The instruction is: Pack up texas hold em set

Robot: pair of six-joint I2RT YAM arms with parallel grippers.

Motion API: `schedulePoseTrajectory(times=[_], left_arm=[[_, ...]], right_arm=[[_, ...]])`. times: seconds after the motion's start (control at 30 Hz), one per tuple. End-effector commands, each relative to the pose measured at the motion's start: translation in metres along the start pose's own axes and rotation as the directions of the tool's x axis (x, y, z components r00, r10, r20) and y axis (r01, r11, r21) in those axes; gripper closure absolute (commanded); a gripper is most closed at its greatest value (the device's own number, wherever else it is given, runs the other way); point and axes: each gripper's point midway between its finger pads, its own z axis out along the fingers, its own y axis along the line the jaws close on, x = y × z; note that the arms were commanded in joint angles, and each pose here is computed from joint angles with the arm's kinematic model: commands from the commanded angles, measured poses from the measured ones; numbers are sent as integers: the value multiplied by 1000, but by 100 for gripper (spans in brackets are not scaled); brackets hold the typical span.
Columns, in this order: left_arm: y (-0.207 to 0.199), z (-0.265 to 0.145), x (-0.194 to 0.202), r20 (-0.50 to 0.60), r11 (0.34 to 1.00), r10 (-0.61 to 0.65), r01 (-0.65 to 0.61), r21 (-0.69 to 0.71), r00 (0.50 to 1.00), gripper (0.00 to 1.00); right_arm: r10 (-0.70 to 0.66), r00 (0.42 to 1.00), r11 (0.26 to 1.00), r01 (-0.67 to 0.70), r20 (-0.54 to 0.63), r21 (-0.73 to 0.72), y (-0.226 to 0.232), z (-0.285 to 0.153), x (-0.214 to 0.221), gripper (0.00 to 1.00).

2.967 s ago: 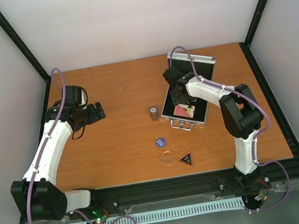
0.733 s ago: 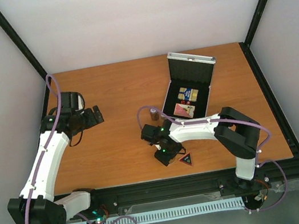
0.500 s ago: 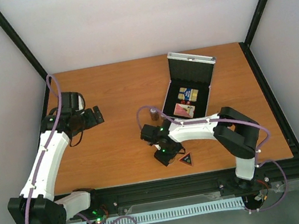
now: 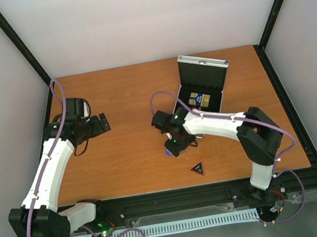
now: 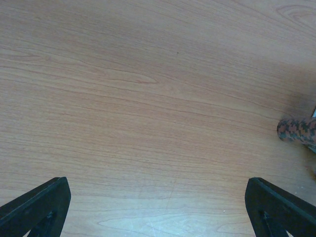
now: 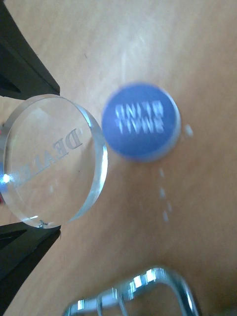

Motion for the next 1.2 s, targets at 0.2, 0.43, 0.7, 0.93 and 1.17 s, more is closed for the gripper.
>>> schedulePoseTrajectory(times=[0.2, 0.43, 0.7, 0.93, 1.17], left_arm=[[-3, 0, -3, 4, 1000, 10, -10, 5, 1000, 0], [-1, 3, -3, -9, 1000, 18, -19, -9, 1000, 0], [1, 6, -1, -22, 999, 26, -26, -21, 999, 0], [0, 8, -4, -26, 999, 31, -32, -27, 999, 0], [-1, 11, -5, -34, 999, 36, -37, -30, 999, 0]], right_arm=[[120, 981, 978, -144, 153, 154, -102, -34, -54, 62], [169, 966, 953, -211, 195, 217, -150, -21, -78, 63], [229, 949, 928, -280, 215, 248, -190, -2, -89, 64], [269, 935, 909, -326, 231, 259, -211, 6, -96, 65], [312, 921, 875, -375, 234, 307, -239, 16, -100, 66]])
